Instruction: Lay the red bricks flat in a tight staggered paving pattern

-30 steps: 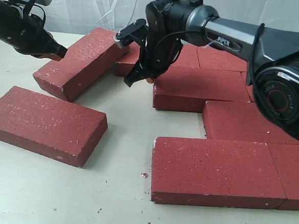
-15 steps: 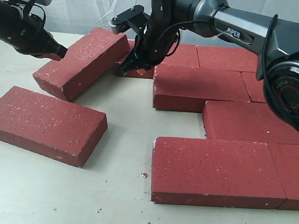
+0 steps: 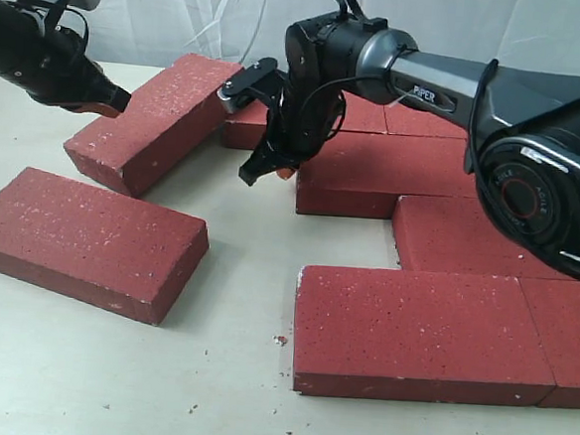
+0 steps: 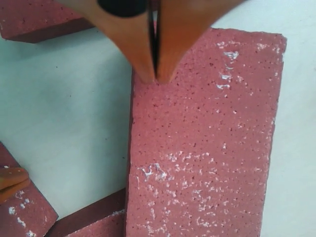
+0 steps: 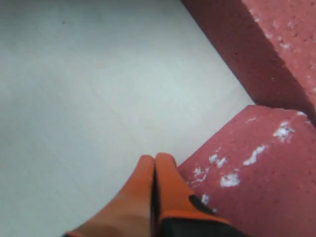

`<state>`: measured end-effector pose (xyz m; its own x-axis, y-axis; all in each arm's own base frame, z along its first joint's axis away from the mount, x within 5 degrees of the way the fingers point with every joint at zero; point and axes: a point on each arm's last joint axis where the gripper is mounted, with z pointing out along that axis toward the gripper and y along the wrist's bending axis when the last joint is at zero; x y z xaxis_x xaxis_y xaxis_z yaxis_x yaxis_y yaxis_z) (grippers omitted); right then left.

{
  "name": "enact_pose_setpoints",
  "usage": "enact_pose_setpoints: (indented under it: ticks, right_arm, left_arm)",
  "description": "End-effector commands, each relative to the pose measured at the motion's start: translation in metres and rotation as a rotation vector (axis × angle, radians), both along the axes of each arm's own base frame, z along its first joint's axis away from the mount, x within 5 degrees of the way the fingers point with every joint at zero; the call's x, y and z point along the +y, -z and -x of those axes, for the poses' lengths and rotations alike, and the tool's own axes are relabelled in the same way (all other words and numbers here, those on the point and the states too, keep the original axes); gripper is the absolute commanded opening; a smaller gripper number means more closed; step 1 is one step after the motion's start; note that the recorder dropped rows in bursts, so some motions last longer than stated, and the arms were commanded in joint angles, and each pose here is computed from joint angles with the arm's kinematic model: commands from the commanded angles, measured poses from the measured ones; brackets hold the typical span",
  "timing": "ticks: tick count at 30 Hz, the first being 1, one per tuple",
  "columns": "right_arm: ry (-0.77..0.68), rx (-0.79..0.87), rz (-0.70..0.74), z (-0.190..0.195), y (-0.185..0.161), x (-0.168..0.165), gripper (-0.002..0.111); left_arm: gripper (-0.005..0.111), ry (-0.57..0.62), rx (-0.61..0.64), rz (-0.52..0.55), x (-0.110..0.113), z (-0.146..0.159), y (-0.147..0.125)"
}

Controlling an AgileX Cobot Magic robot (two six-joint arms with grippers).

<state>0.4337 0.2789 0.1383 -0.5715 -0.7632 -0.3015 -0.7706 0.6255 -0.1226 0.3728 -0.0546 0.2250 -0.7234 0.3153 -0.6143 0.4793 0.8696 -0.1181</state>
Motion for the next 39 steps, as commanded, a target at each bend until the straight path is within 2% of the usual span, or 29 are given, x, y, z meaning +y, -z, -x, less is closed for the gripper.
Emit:
enact_pose_setpoints:
  ticks: [1,6,8,12,15,18,21,25,30,34,39]
  right_arm:
    - [0.012,-0.06,-0.087,-0.001,-0.03,0.001,-0.001]
    - [0.012,-0.094,-0.117,0.005,-0.068,-0.002,-0.001]
    - [0.008,-0.096,-0.084,0.009,-0.082,-0.009,-0.001]
    - [0.045,-0.043,0.015,0.015,-0.104,-0.037,-0.001]
    - [0.104,0.05,0.022,0.016,-0.11,-0.063,-0.001]
    - [0.139,0.123,-0.038,0.02,-0.109,-0.087,-0.001]
    - [0.116,0.173,-0.169,0.032,-0.111,-0.097,-0.001]
    - [0.05,0.182,-0.247,0.047,-0.086,-0.097,-0.001]
    - [0.038,0.121,-0.205,0.054,-0.046,-0.105,-0.001]
    - [0.07,0.025,-0.182,0.05,-0.03,-0.115,-0.001]
    - [0.084,-0.072,-0.181,0.045,-0.026,-0.118,-0.001]
  left_arm:
    - [0.0,-0.005,-0.003,0.005,0.0,0.001,0.0]
    - [0.0,-0.007,-0.002,0.007,0.0,0.001,0.0]
    - [0.0,-0.007,-0.002,0.007,0.0,0.001,0.0]
    - [0.0,-0.005,-0.002,0.007,-0.001,0.001,0.0]
    - [0.0,0.002,0.024,0.048,-0.004,0.003,-0.001]
    - [0.0,0.155,0.046,0.073,-0.021,0.01,0.002]
    - [0.0,0.244,0.041,0.094,-0.046,0.01,0.013]
    - [0.0,0.329,0.045,0.051,-0.08,0.01,0.04]
    - [0.0,0.381,0.003,0.008,-0.12,0.008,0.056]
    - [0.0,0.413,-0.017,0.007,-0.138,0.008,0.057]
    - [0.0,0.385,-0.047,0.008,-0.142,0.006,0.056]
